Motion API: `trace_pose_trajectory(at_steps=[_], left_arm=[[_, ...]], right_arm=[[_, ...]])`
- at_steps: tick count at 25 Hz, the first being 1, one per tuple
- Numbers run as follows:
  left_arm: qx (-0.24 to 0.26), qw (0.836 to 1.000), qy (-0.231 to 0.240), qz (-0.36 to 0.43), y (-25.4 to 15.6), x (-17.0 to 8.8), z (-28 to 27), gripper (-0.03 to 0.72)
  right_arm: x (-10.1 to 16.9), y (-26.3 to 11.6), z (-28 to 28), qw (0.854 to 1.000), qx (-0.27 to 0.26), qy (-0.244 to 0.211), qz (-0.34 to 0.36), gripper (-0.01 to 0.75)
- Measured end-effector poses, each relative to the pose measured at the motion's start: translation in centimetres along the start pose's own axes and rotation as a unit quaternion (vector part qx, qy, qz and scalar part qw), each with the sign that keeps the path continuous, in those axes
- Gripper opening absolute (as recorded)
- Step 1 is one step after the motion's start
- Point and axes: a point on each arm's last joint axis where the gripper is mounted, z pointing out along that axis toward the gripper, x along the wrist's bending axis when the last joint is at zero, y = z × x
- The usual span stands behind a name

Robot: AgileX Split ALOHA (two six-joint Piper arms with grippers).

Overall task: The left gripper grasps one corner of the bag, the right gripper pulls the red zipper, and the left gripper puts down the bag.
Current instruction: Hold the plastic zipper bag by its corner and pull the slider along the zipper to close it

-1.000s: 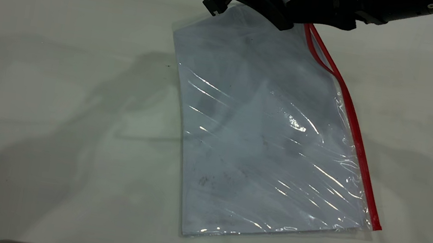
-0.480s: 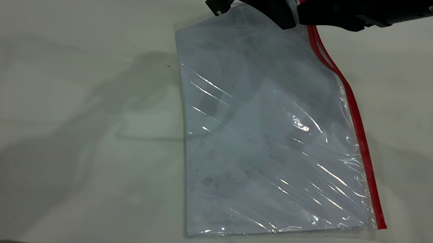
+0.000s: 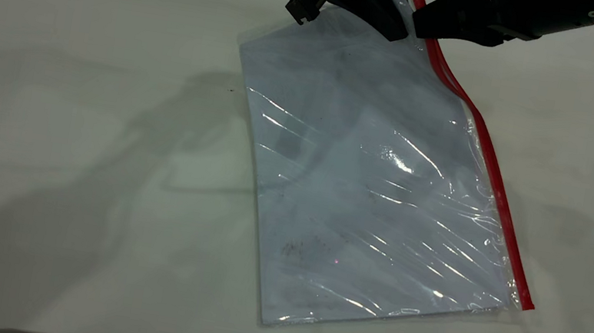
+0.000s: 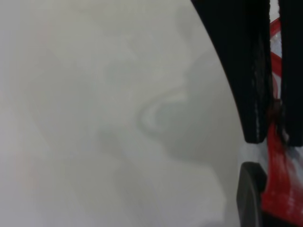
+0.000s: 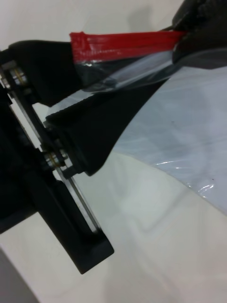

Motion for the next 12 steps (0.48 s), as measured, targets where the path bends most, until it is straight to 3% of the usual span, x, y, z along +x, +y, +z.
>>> trace_pose_trajectory(at_steps=[12], left_arm=[[-0.035,0.998,0.019,-0.039,-1.5,0.3,-2.0,0.051]], right_arm=[[-0.4,-0.2,0.0,0.999,0.020,-0.034,-0.003,0.036]])
